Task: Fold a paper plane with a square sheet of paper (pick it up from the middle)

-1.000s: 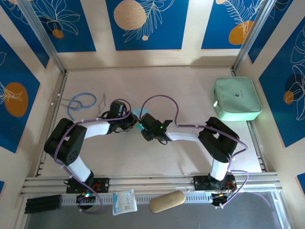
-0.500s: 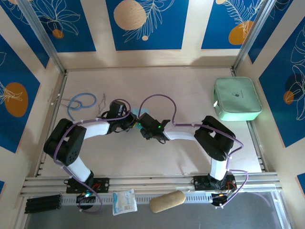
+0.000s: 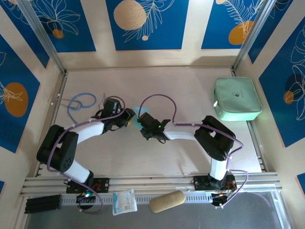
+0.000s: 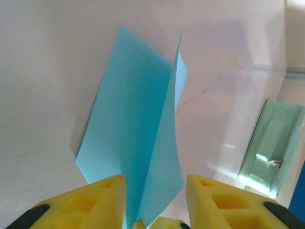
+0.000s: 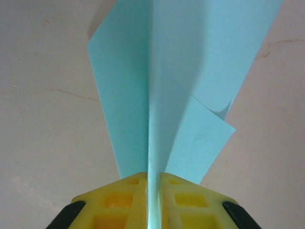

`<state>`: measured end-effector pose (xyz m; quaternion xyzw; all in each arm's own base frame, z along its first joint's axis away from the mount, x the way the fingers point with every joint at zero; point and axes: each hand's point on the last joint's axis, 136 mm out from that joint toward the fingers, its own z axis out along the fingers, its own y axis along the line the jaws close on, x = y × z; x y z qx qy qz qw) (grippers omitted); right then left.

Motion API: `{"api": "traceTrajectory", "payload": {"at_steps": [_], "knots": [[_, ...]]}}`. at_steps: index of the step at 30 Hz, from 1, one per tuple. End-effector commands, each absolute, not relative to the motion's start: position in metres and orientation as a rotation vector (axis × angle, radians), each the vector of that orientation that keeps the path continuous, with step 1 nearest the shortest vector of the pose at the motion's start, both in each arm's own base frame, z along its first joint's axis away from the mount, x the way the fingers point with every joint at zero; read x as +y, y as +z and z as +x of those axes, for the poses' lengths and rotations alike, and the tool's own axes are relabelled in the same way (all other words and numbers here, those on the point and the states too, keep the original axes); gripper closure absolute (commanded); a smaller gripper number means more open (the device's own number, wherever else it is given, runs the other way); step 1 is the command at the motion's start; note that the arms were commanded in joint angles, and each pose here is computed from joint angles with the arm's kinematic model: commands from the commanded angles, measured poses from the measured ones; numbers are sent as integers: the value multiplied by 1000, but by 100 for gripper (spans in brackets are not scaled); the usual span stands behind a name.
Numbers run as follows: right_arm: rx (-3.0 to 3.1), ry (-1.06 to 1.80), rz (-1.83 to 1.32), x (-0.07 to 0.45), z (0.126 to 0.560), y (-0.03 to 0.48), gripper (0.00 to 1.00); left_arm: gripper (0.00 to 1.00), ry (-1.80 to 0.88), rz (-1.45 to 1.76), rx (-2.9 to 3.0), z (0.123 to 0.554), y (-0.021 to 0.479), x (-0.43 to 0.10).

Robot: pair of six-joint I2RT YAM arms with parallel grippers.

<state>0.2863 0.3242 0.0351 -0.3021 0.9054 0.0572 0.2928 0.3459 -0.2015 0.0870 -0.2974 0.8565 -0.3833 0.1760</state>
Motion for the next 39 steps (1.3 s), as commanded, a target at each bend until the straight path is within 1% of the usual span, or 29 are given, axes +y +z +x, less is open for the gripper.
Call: {"api": "traceTrajectory", "payload": {"at_steps": [1, 3, 5, 9, 16, 22, 30, 39], "knots": [[2417, 248, -820, 329, 284, 39, 87, 60, -980, -851, 2434, 335, 80, -181], [2434, 297, -816, 329, 282, 37, 87, 61, -976, -837, 2441, 330, 77, -179], [2445, 349, -809, 329, 281, 37, 87, 63, -994, -822, 2459, 326, 71, -183], [2463, 444, -805, 329, 278, 37, 87, 72, -1102, -736, 2490, 326, 67, -204], [2467, 537, -772, 324, 279, 40, 88, 79, -1158, -643, 2570, 330, 54, -235], [2459, 541, -784, 321, 281, 42, 88, 79, -1170, -620, 2596, 334, 52, -246], [2459, 501, -780, 316, 284, 43, 87, 79, -1123, -658, 2666, 326, 29, -249], [2450, 394, -782, 310, 287, 41, 76, 75, -1087, -685, 2700, 323, 17, -247]]}}
